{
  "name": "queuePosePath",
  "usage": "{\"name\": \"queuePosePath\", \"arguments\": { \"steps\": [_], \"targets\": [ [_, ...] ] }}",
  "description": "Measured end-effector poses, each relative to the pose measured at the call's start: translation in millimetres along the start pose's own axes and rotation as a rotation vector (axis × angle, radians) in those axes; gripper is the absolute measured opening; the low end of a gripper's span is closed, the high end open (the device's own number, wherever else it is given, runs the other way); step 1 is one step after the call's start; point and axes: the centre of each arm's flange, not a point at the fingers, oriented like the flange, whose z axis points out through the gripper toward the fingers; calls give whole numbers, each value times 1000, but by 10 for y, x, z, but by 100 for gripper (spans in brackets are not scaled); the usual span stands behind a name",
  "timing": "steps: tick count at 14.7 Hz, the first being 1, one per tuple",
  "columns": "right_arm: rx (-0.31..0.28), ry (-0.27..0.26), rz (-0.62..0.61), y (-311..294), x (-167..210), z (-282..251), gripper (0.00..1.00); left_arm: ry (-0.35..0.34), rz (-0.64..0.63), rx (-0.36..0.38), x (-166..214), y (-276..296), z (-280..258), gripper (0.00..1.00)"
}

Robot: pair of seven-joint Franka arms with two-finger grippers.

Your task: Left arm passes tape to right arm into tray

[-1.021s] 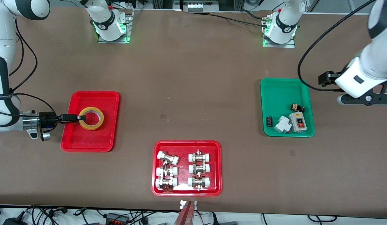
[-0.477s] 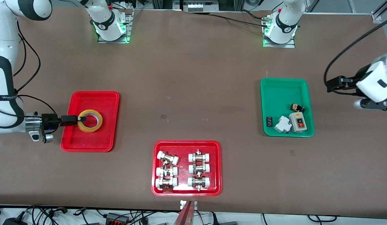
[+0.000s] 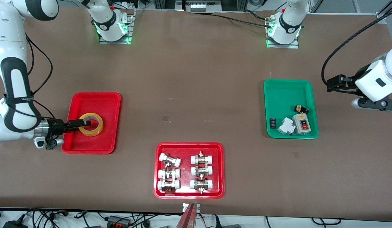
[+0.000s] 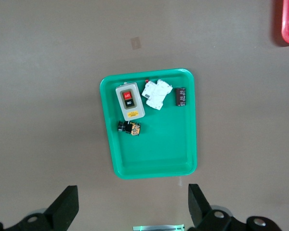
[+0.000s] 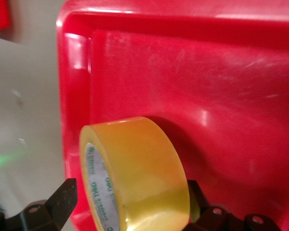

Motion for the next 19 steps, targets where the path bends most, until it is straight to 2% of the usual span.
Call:
{"name": "queuePosePath", "arguments": {
  "steps": [4, 6, 9, 11, 16, 19],
  "targets": [
    [-181, -39, -106, -555, 185, -344, 100, 53, 66, -1, 75, 188, -38, 100],
    [-298, -48, -126, -923, 241, -629, 100, 94, 110, 7, 124, 103, -46, 100],
    [-426, 2, -96, -1547, 245, -1115, 100, 71, 51, -30, 25, -105, 58, 100],
    [-467, 36, -17, -1889, 143, -1413, 100, 62, 10, -36, -119, -289, 85, 100],
    [-527, 25, 200, -2604, -316, -2117, 100, 44, -12, 9, -471, -205, 80, 100],
    [-543, 83, 242, -2951, -472, -2576, 100, 38, -30, 10, -491, -240, 157, 100]
  ]
}}
